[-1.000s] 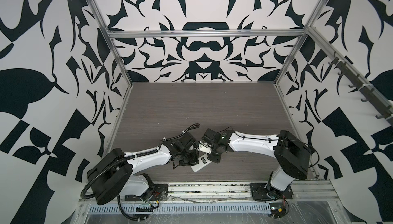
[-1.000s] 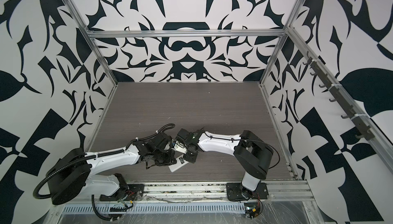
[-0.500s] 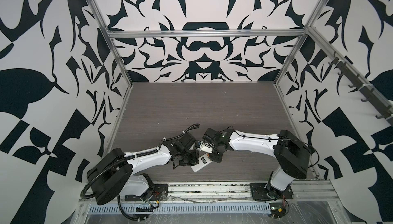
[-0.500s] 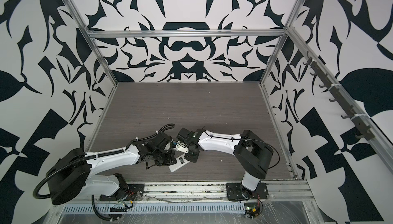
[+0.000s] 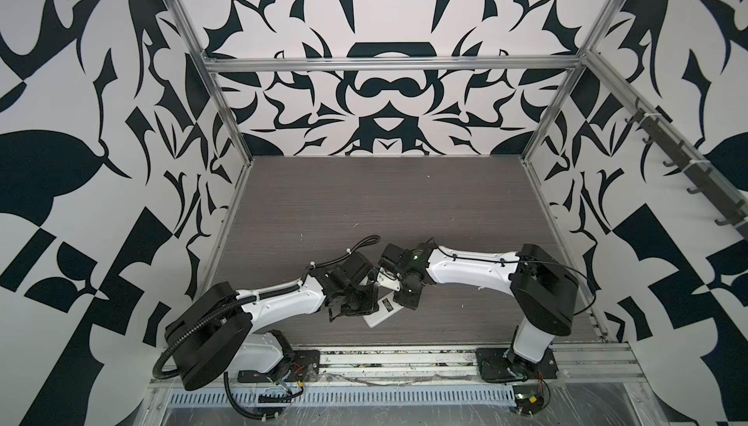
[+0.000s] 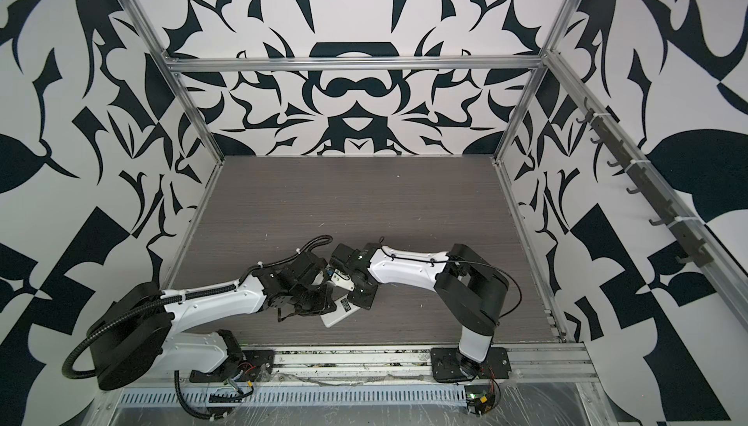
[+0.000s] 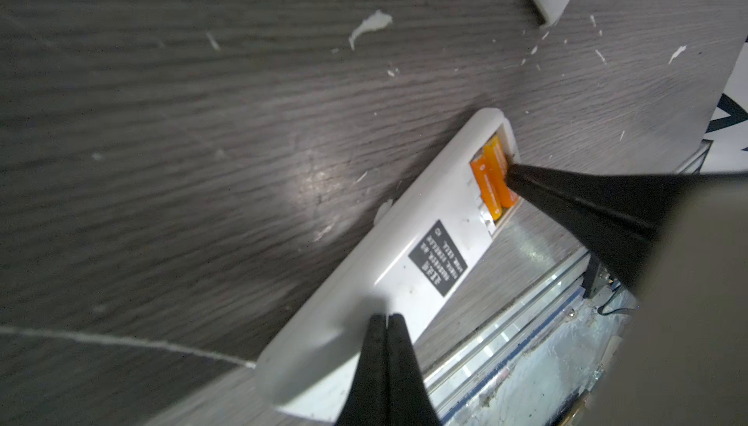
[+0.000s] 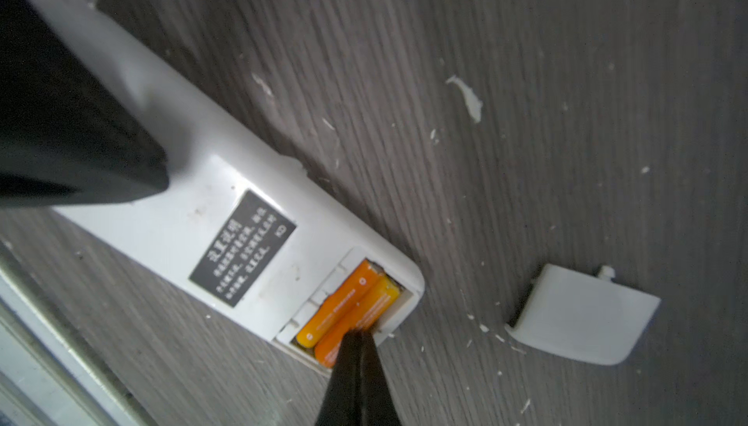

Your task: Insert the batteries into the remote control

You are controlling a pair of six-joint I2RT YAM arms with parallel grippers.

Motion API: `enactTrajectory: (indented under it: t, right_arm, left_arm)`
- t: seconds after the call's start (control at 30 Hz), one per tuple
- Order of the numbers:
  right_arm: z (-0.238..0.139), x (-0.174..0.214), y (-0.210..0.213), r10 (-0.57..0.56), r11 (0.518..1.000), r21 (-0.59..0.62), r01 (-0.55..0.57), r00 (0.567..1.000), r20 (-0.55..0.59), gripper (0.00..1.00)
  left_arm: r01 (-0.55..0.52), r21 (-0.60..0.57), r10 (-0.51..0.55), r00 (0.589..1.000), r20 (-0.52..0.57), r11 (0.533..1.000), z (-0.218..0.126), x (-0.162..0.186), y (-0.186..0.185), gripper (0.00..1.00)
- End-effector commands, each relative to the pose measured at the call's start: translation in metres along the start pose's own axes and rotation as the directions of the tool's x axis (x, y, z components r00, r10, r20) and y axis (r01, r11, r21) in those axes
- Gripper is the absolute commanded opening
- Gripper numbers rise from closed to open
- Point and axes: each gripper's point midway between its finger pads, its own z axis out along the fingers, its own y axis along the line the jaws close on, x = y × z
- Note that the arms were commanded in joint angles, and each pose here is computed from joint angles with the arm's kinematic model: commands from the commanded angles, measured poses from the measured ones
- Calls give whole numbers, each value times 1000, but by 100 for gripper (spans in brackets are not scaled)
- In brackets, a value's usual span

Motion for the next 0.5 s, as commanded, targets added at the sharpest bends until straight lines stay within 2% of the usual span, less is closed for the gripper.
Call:
enactTrajectory:
  t: [0.0, 0.2, 0.37, 0.47]
  right_arm:
    - [25, 10, 6, 42, 998, 44, -38, 995, -88, 0]
    - [13, 4, -1, 86, 991, 107, -79, 994, -65, 0]
    - [-21, -16, -3, 83, 989, 115, -90, 995, 63, 0]
    - [-29, -27, -1, 84, 993, 78, -94, 989, 122, 0]
  left_arm:
    - [56, -243, -73, 996, -60, 968, 6, 30, 69, 0]
    - [57, -243, -72, 996, -54, 968, 4, 31, 71, 0]
    - [58, -237, -73, 996, -53, 970, 5, 31, 70, 0]
    - [58, -238, -73, 996, -54, 970, 5, 31, 71, 0]
